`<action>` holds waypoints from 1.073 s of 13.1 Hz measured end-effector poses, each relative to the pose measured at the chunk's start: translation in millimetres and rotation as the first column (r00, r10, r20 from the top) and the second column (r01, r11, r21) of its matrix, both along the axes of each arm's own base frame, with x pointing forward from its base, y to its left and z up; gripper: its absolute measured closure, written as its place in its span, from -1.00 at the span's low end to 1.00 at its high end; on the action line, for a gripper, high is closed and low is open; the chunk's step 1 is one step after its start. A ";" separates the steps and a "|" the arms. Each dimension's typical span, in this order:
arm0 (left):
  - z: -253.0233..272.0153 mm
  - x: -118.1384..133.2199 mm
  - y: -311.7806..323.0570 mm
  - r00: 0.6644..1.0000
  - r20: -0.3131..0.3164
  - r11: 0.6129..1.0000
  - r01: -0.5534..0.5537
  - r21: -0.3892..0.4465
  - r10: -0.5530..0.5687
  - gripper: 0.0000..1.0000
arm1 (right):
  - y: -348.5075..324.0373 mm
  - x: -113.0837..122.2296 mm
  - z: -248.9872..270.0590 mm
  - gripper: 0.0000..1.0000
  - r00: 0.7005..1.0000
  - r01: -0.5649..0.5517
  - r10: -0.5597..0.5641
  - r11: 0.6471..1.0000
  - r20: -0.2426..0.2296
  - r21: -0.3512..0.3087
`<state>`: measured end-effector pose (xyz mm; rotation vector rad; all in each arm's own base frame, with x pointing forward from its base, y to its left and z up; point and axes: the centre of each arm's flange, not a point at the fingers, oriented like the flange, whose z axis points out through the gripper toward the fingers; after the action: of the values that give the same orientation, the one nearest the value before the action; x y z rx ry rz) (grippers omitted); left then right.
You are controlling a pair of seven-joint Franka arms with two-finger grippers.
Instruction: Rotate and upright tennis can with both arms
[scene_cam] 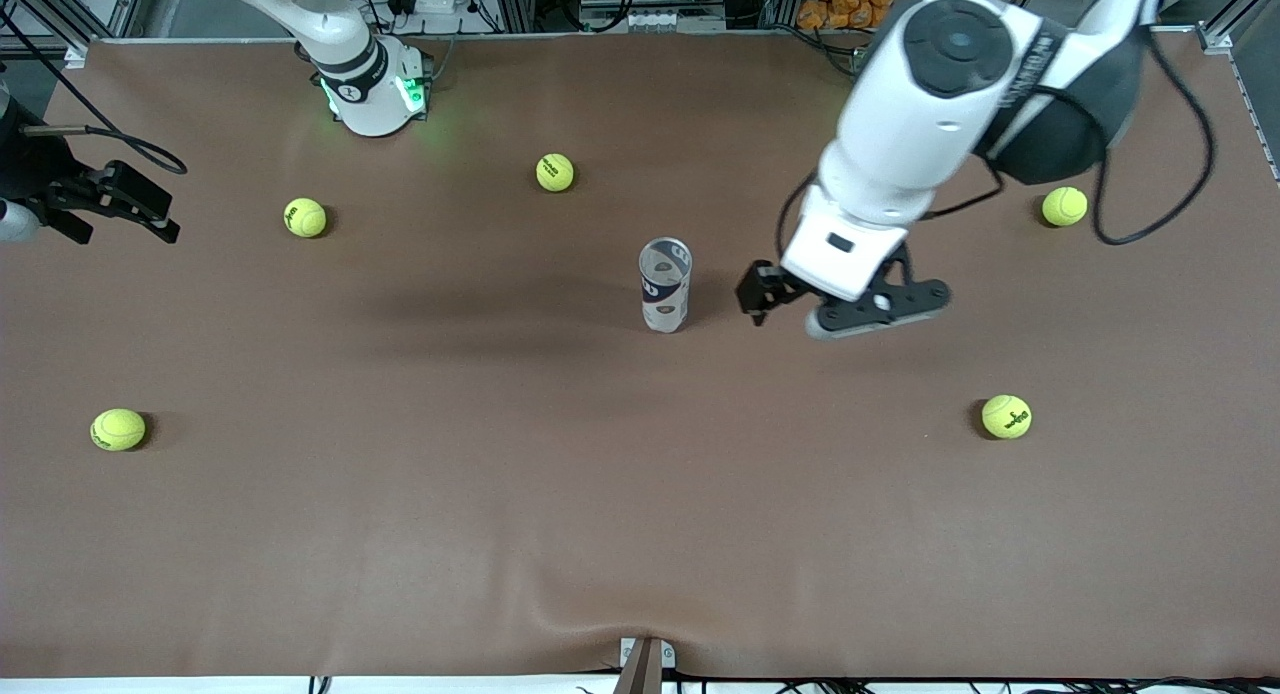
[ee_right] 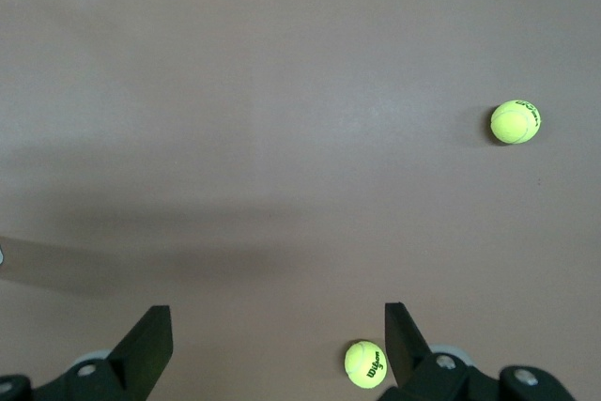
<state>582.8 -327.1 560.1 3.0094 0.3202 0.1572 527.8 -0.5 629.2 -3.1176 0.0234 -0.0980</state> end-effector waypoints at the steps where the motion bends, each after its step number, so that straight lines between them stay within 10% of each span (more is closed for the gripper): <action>1: 2.5 5.9 17.6 1.000 -0.005 1.000 0.019 0.012 -0.019 -1.00 | 0.0 0.0 0.0 -1.00 1.000 0.000 0.000 1.000 0.000 0.000; 14: 67.5 -3.0 187.3 0.961 -0.125 0.962 0.259 0.081 -0.248 -1.00 | -1.4 -4.0 -1.2 -1.00 1.000 0.002 -0.002 1.000 -0.028 0.000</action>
<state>579.7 -139.8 627.6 3.1258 -0.0690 -0.0222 523.8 -1.9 628.0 -3.1185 0.0269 -0.0549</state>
